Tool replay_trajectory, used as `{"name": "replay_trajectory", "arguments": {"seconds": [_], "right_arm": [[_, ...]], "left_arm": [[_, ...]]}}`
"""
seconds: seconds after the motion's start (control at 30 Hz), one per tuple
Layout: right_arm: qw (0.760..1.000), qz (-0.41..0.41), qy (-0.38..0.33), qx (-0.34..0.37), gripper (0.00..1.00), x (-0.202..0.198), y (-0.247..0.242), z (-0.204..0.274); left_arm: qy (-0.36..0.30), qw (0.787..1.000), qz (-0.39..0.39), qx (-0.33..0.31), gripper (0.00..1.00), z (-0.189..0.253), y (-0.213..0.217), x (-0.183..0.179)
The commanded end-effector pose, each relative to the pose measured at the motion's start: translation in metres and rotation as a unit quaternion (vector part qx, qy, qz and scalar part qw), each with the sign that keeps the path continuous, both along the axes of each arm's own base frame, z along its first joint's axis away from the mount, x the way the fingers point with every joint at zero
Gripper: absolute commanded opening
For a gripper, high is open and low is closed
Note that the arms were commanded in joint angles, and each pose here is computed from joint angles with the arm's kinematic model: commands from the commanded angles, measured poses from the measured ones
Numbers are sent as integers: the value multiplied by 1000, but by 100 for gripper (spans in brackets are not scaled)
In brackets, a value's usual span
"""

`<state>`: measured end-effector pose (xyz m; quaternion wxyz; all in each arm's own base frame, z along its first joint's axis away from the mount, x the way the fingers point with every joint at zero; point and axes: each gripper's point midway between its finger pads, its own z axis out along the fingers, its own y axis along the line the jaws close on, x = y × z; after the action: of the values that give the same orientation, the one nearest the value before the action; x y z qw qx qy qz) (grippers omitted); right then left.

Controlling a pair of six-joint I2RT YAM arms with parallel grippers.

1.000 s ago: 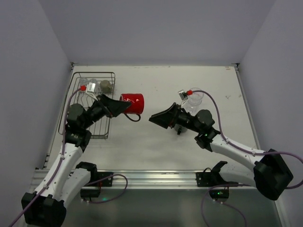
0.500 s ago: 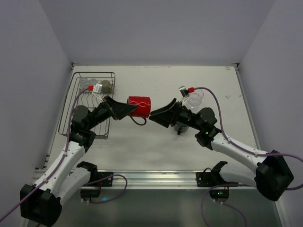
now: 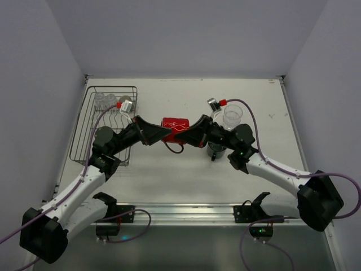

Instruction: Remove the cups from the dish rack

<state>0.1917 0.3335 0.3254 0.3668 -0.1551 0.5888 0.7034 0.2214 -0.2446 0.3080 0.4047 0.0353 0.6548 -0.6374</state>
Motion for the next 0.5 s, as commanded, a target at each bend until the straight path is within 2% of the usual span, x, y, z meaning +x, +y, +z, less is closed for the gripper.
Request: {"name": "replay_trajectory", "arguments": {"seconds": [0.0,0.03,0.1,0.13,0.2,0.23,0.3,0.33,0.47], "right_arm": [[997,16,-52,51,13,-13,-5,28],[997,17,-49,54,4,-14,-6,28],[997,10,-45,58,0,-14,-8,27],[998,3,-41,56,0,-12,-9,24],[998,-3,-44,52,0,-14,-12,22],[998,-8,-43,50,0,-13,-14,21],[998,-16,-37,37,0,-15,-17,13],[999,-22,-42,28,0,-15,-18,9],[998,-43,-35,-25,0,-12,-22,-13]], "left_arm": [[-57,997,-5,-55,17,41,-2,-8],[-54,997,-7,-54,20,39,-3,-9],[-58,997,-5,-51,29,38,-3,-9],[-50,998,-1,-44,45,34,-3,-8],[-63,997,15,-35,63,35,0,-5],[-54,998,21,-22,77,32,1,-3],[-67,997,48,1,88,29,5,4],[-58,996,60,18,97,27,8,6],[-63,989,117,70,100,21,22,18]]}}
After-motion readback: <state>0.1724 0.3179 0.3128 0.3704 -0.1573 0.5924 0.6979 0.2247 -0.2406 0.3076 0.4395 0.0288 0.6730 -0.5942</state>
